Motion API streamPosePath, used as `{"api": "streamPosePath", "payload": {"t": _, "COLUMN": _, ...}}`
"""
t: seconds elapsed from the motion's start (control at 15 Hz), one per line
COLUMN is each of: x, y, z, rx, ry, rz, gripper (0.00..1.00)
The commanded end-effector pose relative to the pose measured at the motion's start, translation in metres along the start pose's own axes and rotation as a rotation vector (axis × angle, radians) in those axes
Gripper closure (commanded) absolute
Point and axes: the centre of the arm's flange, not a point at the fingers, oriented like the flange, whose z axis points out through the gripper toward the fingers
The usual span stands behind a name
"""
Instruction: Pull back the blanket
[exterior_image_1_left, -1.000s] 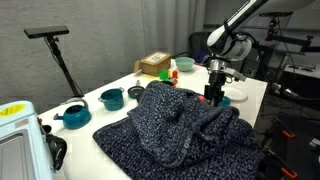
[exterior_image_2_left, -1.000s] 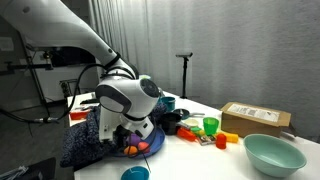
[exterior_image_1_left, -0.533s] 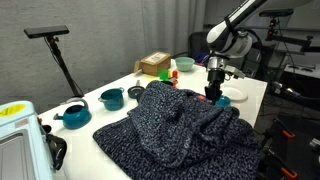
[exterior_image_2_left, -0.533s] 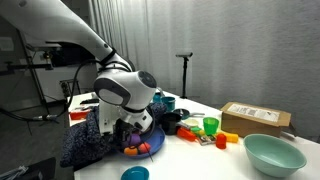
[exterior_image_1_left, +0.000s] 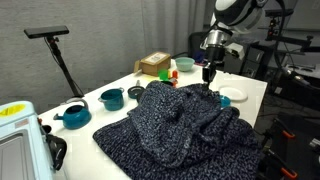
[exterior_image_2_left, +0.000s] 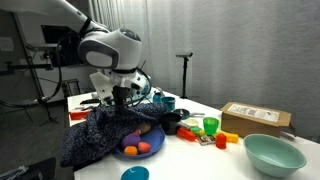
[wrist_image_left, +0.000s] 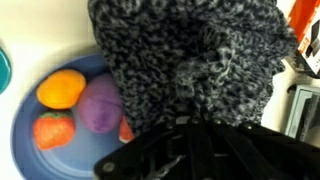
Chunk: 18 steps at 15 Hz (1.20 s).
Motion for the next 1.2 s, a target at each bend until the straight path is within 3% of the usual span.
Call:
{"api": "streamPosePath", "payload": {"t": 0.0, "x": -0.002, "y": -0.061, "z": -0.014, "rx": 0.016, "ry": 0.153, "rz": -0.126, "gripper": 0.99}}
{"api": "streamPosePath", "payload": {"t": 0.27, "x": 0.022, "y": -0.132, "z": -0.004, "rx": 0.073, "ry": 0.326, "rz": -0.183, "gripper": 0.99}}
{"api": "streamPosePath", "payload": {"t": 0.6, "x": 0.039, "y": -0.21, "z": 0.003, "rx": 0.132, "ry": 0.455, "rz": -0.222, "gripper": 0.99}}
{"api": "streamPosePath", "payload": {"t": 0.87, "x": 0.058, "y": -0.244, "z": 0.016, "rx": 0.133, "ry": 0.514, "rz": -0.247, "gripper": 0.99}}
{"api": "streamPosePath", "payload": {"t": 1.13, "x": 0.085, "y": -0.252, "z": 0.034, "rx": 0.118, "ry": 0.548, "rz": -0.239, "gripper": 0.99}}
